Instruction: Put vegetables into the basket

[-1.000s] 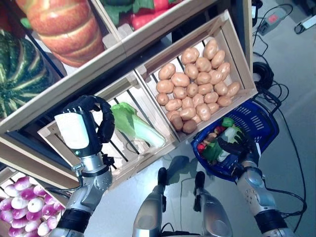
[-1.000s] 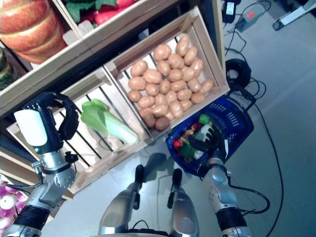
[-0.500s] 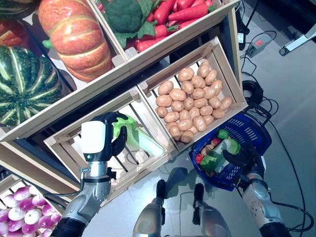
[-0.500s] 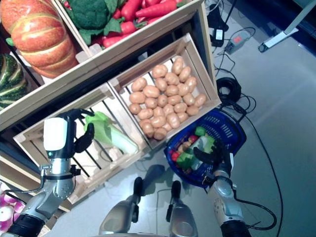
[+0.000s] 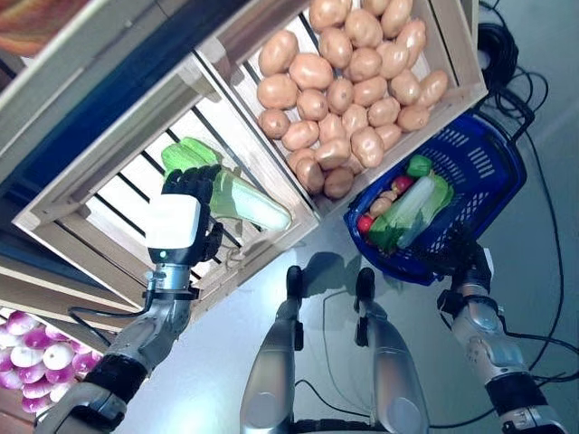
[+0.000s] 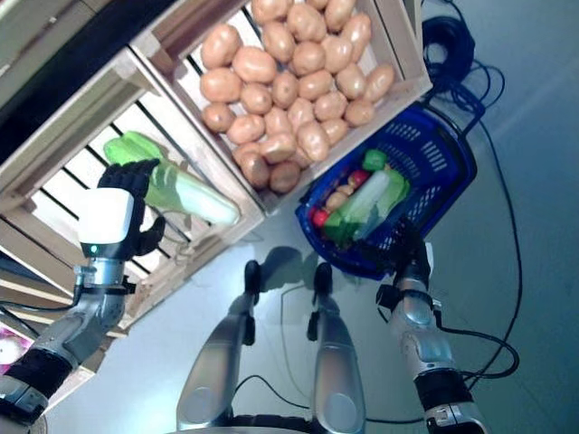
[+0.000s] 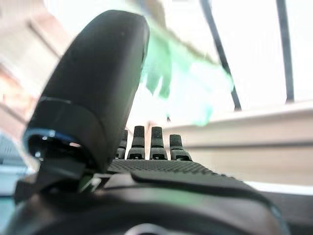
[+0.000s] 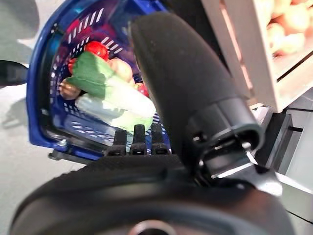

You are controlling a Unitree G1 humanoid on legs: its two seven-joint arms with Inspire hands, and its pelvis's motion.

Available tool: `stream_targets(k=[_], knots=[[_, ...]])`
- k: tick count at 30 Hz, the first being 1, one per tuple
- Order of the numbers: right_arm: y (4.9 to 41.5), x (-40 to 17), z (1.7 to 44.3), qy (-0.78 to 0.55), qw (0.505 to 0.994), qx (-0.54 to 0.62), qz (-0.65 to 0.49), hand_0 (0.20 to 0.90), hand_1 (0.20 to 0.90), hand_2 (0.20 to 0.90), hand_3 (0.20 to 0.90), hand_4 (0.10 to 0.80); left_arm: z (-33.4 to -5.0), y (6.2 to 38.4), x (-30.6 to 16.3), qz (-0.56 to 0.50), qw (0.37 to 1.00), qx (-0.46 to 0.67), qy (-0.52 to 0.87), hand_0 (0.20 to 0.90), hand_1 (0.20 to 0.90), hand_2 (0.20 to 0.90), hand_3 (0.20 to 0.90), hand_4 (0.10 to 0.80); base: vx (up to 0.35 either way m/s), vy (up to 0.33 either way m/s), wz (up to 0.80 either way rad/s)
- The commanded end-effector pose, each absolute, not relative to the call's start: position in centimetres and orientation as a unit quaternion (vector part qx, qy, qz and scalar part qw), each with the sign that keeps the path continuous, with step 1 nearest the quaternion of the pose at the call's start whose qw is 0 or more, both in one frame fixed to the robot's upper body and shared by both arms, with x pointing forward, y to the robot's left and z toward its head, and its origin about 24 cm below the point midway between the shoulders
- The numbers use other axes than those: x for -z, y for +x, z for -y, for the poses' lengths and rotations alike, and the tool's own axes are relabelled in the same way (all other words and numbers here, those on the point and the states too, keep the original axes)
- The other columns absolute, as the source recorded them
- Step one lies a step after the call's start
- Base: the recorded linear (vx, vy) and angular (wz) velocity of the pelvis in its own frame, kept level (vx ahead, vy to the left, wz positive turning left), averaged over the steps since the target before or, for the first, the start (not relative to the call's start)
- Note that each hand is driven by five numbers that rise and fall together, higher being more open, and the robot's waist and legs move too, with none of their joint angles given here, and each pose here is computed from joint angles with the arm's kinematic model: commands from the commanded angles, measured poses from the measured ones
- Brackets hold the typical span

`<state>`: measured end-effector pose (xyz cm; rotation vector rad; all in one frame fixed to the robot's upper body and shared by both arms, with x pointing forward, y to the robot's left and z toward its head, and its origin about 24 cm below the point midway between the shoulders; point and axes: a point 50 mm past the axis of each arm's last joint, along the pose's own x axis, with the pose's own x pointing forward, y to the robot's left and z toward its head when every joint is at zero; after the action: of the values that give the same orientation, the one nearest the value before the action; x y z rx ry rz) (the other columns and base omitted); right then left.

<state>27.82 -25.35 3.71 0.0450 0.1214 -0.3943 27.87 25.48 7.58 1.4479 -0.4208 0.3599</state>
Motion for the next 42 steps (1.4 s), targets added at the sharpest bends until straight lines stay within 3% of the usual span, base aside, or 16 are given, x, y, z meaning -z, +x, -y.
stream_targets(k=[1,17,31,42], knots=[[27.8,-7.8,26.6,0.013,0.978,0.204,0.044,0.9,0.9,0.9,0.9,0.8,-27.3,28.4,-11.3,0.226,0.676,-0.226,0.664,0.9,0.9,0.9,0.9,0.8,-0.083,0.032,0.02],[29.4,-9.7,25.9,0.002,0.98,0.185,0.073,0.9,0.9,0.9,0.9,0.8,-27.4,30.6,-11.8,0.214,0.642,-0.235,0.698,0.9,0.9,0.9,0.9,0.8,-0.039,0.009,0.02],[30.0,-10.0,24.7,0.009,0.981,0.176,0.079,0.9,0.9,0.9,0.9,0.8,-25.8,31.1,-13.3,0.332,0.565,-0.274,0.704,0.9,0.9,0.9,0.9,0.8,0.0,0.0,0.0],[30.1,-10.0,24.2,0.01,0.982,0.171,0.079,0.9,0.9,0.9,0.9,0.8,-24.2,31.3,-12.9,0.349,0.57,-0.227,0.708,0.9,0.9,0.9,0.9,0.8,0.009,0.0,0.0]])
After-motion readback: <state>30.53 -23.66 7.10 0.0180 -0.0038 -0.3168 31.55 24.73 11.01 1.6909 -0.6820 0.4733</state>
